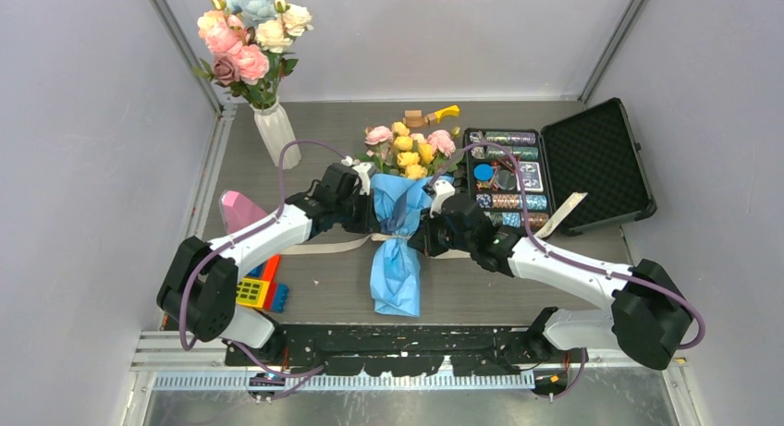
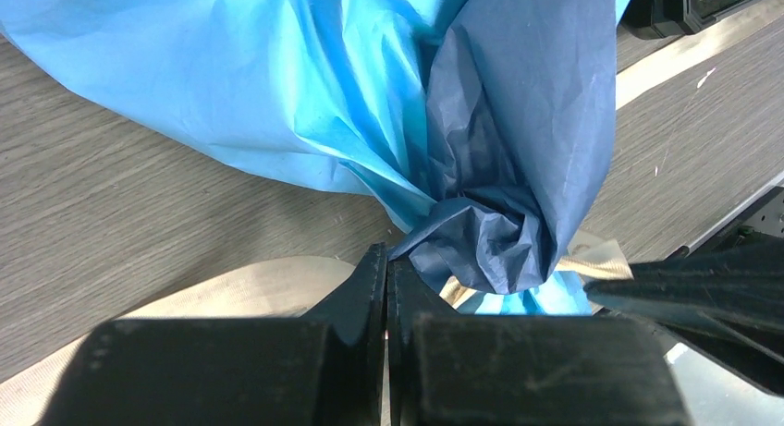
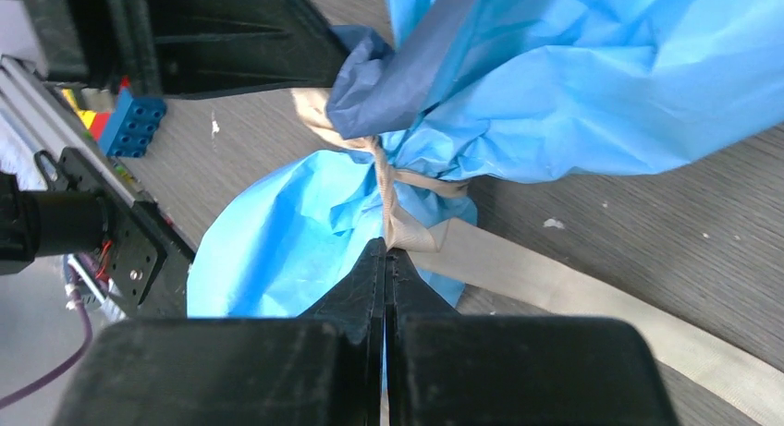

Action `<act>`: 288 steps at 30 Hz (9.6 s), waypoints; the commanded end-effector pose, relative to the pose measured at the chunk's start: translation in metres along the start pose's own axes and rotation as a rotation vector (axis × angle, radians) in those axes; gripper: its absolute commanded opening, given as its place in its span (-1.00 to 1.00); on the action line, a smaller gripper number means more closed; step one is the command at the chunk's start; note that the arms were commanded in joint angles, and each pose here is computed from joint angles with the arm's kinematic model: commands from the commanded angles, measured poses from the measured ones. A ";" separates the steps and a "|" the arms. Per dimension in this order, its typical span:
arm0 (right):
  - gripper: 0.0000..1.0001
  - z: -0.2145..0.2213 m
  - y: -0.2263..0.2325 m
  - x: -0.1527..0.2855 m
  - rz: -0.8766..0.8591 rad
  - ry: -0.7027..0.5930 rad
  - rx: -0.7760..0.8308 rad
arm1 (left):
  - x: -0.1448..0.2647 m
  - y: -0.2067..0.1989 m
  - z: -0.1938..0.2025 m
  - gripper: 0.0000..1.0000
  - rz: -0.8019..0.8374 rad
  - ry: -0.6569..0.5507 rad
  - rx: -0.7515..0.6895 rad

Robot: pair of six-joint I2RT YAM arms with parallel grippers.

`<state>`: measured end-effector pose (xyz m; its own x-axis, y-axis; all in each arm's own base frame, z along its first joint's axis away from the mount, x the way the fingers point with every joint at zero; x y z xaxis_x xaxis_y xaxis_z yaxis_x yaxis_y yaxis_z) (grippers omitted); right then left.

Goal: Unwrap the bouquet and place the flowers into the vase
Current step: Untie the ribbon from the wrapping paper.

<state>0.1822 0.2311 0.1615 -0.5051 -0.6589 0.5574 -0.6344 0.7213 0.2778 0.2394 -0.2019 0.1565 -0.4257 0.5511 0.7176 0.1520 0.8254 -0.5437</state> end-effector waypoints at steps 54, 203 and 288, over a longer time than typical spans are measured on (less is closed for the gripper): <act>-1.00 0.033 0.032 0.028 -0.216 0.070 -0.114 | -0.006 -0.014 -0.003 -1.00 0.129 -0.014 -0.221; -1.00 -0.041 0.023 0.038 -0.009 0.008 0.169 | 0.009 -0.021 0.027 -1.00 0.097 -0.040 -0.244; -1.00 0.001 0.002 -0.015 0.083 0.038 0.397 | 0.001 -0.006 0.026 -1.00 -0.014 -0.017 -0.157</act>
<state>0.1849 0.2477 0.1410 -0.4467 -0.5966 0.6668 -0.8308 0.5532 -0.0617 0.2066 -0.2135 0.1474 -0.4076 0.5624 0.7194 0.3102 0.8263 -0.4701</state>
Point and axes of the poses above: each gripper's point midway between its finger pads, its own x axis back along the fingers, its own y axis along the line the jaws close on, z = x × y, the point moved 8 cm from there along x, back along the fingers, and after that the axes turned 13 degrees about x, right-handed, at the moved point
